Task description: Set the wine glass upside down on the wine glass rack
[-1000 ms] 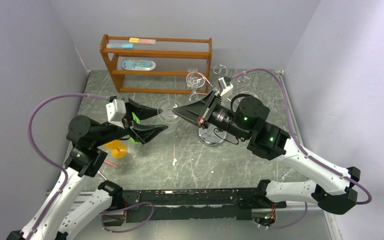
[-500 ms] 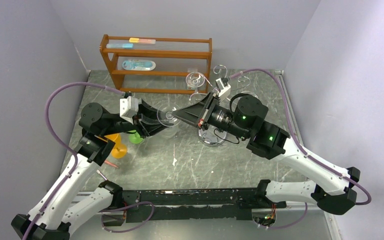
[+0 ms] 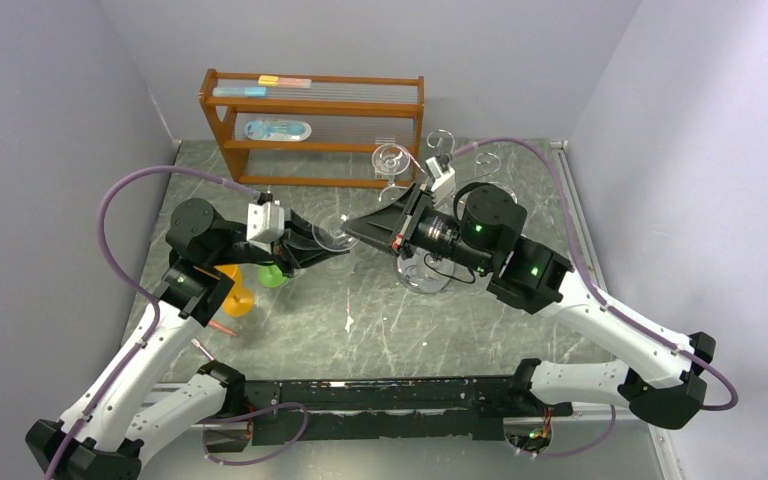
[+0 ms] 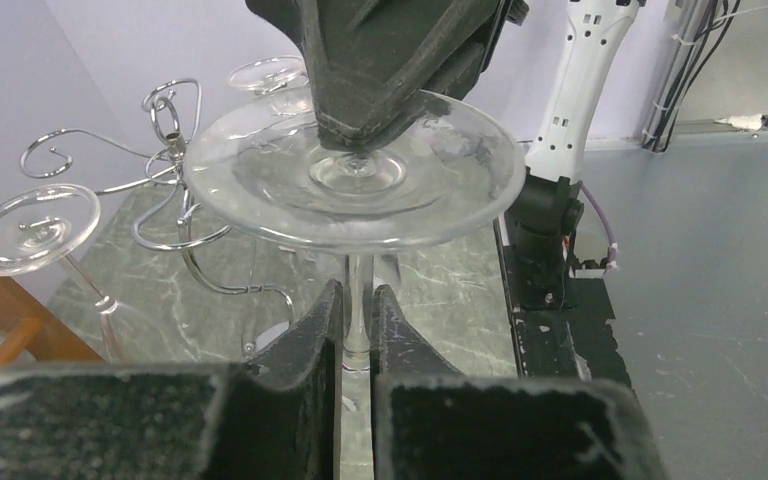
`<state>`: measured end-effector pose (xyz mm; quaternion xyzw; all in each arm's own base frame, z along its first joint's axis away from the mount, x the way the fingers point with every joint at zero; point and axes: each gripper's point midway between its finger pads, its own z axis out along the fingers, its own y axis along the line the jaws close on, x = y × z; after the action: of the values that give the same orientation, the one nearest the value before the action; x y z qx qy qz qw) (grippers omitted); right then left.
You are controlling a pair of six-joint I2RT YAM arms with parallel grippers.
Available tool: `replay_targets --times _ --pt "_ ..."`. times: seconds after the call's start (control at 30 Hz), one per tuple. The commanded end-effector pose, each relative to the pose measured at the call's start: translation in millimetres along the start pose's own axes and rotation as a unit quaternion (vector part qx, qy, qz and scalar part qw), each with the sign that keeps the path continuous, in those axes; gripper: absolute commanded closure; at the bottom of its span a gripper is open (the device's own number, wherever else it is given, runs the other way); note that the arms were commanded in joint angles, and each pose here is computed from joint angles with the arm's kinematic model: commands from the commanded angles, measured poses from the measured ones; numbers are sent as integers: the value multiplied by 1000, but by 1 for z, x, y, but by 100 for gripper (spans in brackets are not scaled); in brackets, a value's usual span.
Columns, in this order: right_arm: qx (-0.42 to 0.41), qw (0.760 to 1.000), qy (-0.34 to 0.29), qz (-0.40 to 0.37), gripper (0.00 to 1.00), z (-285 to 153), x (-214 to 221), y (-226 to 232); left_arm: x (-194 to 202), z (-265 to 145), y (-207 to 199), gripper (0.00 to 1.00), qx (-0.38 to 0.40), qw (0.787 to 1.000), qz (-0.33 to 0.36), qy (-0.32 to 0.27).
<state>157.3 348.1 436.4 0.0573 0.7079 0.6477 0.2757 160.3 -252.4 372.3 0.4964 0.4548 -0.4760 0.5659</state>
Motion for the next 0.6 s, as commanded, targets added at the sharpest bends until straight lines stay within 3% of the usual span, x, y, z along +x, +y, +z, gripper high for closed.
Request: replay_targets --times 0.0,0.03,0.07,0.17,0.33,0.57 --pt "-42 998 -47 -14 77 -7 -20 24 8 -2 1 95 -16 1000 -18 10" --pt "-34 998 -55 -17 62 -8 -22 19 8 -3 3 95 -27 999 -23 9" --pt "-25 997 -69 -23 52 -9 -27 15 9 -4 4 95 -36 999 -27 9" --pt "7 993 -108 -57 41 -16 -40 1 12 -6 4 95 -52 998 -44 5" --pt "63 973 -185 -125 37 -39 -71 -14 23 -7 5 95 -61 996 -65 7" --pt "61 936 -294 -182 42 -89 -108 -7 27 12 6 95 -22 996 -83 -14"
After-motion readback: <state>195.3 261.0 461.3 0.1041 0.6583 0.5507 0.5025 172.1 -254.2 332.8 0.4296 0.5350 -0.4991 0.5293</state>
